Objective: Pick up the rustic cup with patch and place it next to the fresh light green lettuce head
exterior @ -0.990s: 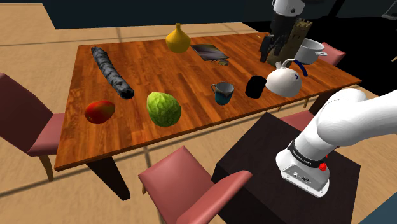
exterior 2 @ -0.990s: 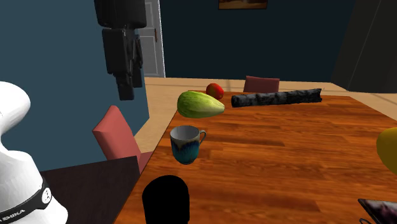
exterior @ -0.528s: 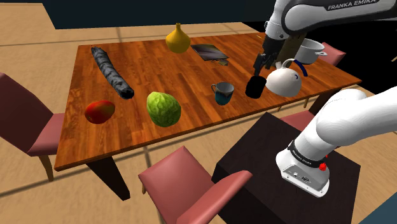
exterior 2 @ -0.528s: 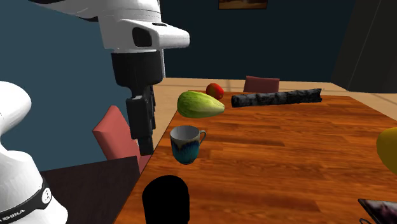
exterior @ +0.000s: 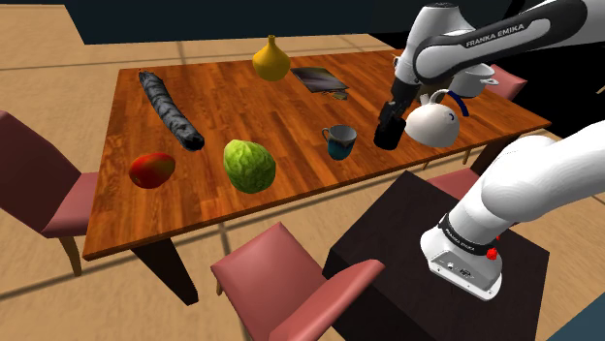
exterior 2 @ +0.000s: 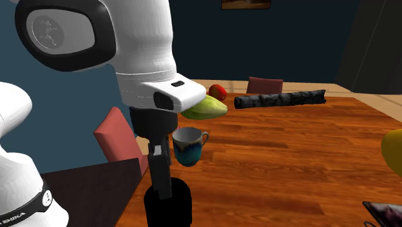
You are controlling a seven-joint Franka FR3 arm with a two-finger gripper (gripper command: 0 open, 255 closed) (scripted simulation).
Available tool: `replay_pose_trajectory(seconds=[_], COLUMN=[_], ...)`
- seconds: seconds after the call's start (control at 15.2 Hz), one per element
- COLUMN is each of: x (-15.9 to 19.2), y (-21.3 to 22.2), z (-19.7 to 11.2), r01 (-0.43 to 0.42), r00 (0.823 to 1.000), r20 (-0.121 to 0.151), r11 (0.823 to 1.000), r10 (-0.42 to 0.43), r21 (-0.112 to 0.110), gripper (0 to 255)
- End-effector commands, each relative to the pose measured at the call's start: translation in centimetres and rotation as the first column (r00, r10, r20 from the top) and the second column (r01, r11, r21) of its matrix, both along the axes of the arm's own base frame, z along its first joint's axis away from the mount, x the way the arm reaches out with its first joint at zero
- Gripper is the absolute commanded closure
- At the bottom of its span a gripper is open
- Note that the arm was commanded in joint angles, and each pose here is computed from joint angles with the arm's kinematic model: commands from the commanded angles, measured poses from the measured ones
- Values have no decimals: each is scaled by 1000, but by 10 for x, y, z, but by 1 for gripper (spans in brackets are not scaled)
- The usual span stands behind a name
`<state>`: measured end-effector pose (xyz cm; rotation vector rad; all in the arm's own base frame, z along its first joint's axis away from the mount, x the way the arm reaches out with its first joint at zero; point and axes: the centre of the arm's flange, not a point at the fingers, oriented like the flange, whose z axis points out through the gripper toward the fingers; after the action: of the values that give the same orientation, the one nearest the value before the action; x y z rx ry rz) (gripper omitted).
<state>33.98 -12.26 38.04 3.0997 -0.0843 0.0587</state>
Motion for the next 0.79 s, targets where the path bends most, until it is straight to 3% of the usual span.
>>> replay_pose_trajectory(seconds=[0.0, 0.26, 0.73], x=[0, 1, 1], y=[-1, -2, -2], z=[-12, -31, -31], r01=[-1, -1, -1], r00=[1000, 1000, 1000], r20=[1, 1, 1], r11=[1000, 1000, 1000], r10=[1, 1, 1], r21=[0, 0, 0], gripper=[0, 0, 0])
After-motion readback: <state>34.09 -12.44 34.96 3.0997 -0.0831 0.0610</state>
